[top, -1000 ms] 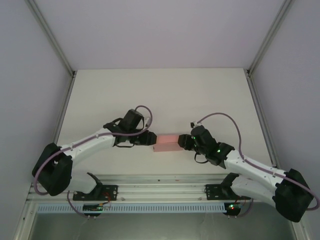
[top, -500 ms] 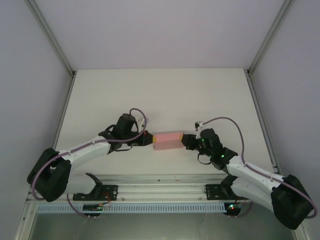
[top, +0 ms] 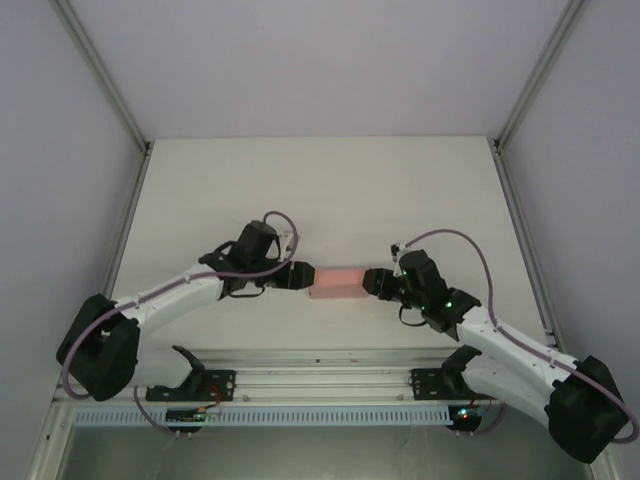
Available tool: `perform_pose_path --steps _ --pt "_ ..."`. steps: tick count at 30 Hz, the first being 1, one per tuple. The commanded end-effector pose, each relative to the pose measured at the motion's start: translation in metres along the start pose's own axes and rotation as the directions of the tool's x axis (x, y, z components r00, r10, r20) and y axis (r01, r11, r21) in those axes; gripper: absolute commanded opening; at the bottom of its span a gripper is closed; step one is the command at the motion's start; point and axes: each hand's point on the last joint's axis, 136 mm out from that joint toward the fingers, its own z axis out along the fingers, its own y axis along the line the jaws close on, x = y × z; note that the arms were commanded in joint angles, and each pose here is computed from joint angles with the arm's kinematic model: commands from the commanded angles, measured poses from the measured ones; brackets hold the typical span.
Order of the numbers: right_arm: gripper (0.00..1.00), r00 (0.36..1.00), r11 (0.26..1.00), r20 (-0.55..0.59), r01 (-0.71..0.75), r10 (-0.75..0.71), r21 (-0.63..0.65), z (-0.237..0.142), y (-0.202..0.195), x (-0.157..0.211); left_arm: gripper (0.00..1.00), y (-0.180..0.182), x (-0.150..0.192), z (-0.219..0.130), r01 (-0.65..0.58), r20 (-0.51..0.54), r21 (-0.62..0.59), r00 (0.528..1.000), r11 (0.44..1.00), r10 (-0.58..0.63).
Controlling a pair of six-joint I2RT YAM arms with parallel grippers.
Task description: Assemble paper box
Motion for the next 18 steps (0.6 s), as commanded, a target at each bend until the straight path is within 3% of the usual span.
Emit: perform_pose_path --steps 1,3,4,7,10,11,12,14,18 --pt "0.55 0.999 0.997 -0.046 -0.007 0.011 0.08 -0.01 -0.007 -0.004 0.85 -0.013 -0.026 -0.019 -0.066 0.042 -0.044 0.997 0.997 0.068" --pt "0.58 1.0 0.998 -0.026 0.013 -0.011 0.058 -0.015 0.005 -0.021 1.0 -0.022 -0.04 -0.028 -0.092 0.07 -0.055 0.993 0.994 0.095" --pt "0.59 1.0 0.999 -0.021 0.024 -0.023 0.048 -0.017 0.01 -0.027 1.0 -0.025 -0.046 -0.031 -0.102 0.082 -0.062 0.991 0.993 0.107" --pt "0.81 0.998 0.998 -0.014 0.058 -0.058 0.013 -0.024 0.026 -0.045 1.0 -0.022 -0.06 -0.044 -0.097 0.118 -0.116 0.987 0.988 0.111" --pt "0.99 0.981 0.979 -0.016 0.191 -0.193 -0.07 -0.027 0.048 -0.058 0.99 0.006 -0.071 -0.059 -0.03 0.163 -0.238 0.984 0.971 0.071" --pt "0.99 0.965 0.96 -0.018 0.26 -0.263 -0.105 -0.026 0.056 -0.059 1.0 0.019 -0.073 -0.064 0.004 0.181 -0.272 0.982 0.962 0.047" --pt "0.99 0.935 0.926 -0.018 0.347 -0.353 -0.146 -0.027 0.065 -0.06 1.0 0.03 -0.075 -0.069 0.039 0.203 -0.293 0.979 0.955 0.022" --pt "0.99 0.815 0.797 -0.008 0.565 -0.58 -0.212 -0.028 0.08 -0.059 1.0 0.059 -0.078 -0.082 0.119 0.26 -0.332 0.965 0.936 -0.031" --pt "0.99 0.578 0.546 -0.006 0.767 -0.816 -0.336 -0.025 0.096 -0.047 1.0 0.107 -0.076 -0.105 0.248 0.339 -0.374 0.934 0.894 -0.117"
